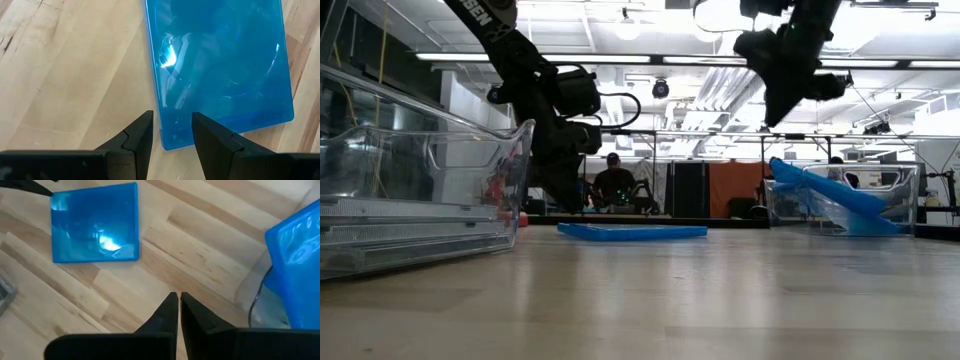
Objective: Pick & place jewel cases by type
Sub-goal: Put the blue cd case into the top transparent bin
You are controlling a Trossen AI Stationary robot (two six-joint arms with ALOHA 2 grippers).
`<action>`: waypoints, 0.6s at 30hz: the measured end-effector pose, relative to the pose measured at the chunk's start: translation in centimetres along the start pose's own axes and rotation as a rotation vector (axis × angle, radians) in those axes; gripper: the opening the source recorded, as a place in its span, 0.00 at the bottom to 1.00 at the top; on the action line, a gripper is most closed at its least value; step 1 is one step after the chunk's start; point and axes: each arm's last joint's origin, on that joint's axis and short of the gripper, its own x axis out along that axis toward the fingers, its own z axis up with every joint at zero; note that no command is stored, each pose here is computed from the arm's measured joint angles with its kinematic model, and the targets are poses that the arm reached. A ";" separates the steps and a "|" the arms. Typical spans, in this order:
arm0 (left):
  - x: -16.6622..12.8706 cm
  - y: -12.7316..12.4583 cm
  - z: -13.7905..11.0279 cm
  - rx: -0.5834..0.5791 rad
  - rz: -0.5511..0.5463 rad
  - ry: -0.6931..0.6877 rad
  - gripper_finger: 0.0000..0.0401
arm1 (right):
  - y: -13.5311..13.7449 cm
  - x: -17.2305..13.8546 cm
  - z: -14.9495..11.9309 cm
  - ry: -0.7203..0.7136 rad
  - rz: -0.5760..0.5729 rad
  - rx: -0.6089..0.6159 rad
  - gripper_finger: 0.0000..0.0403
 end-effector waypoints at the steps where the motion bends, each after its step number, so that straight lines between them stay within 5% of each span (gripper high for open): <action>1: 0.0 0.0 0.0 0.000 0.000 0.000 0.33 | -0.2 0.3 -0.1 0.007 -0.006 0.009 0.00; 10: 0.0 0.0 0.0 0.015 0.001 0.000 0.33 | -2.0 3.7 -1.1 -0.006 -0.067 0.053 0.00; 18: 0.0 0.0 0.0 0.015 -0.002 0.001 0.33 | -1.6 3.7 0.2 -0.124 -0.021 0.065 0.00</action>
